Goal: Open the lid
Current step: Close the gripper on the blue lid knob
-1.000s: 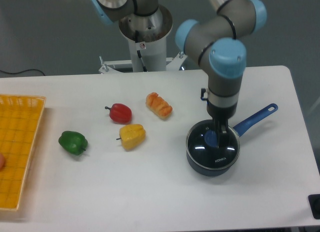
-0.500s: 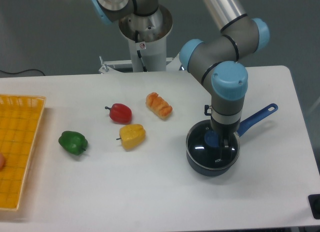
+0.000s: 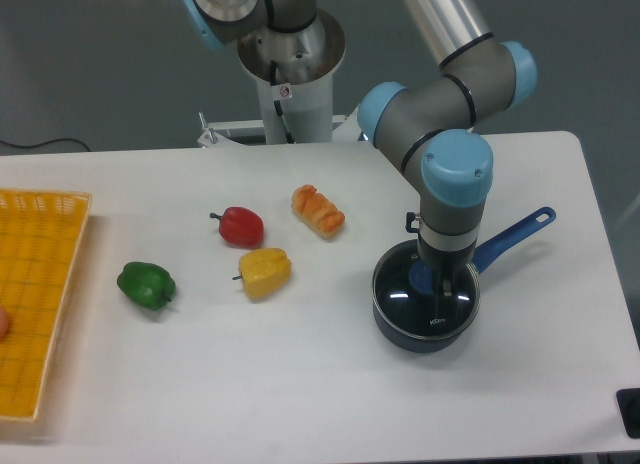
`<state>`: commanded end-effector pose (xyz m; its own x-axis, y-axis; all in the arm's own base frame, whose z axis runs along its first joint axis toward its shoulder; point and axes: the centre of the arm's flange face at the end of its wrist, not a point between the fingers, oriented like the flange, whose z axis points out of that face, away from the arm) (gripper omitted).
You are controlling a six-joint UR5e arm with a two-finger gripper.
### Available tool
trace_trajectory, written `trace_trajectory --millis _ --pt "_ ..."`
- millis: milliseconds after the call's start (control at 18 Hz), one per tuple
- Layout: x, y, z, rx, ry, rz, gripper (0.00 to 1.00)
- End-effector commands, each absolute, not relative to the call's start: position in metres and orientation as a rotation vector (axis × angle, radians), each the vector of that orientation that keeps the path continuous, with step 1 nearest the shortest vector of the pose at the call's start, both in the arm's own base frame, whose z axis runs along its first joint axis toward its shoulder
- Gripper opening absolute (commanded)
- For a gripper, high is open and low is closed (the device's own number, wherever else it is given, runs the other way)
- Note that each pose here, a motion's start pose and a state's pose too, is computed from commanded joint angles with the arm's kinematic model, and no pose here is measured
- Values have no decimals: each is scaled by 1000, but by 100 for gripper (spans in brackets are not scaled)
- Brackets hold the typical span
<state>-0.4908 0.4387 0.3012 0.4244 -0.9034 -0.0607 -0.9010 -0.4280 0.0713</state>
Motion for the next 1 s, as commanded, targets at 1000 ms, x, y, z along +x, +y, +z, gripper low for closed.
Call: trace_trajectory --millis 1000 --pt "-481 437 298 2628 -1663 -106 64"
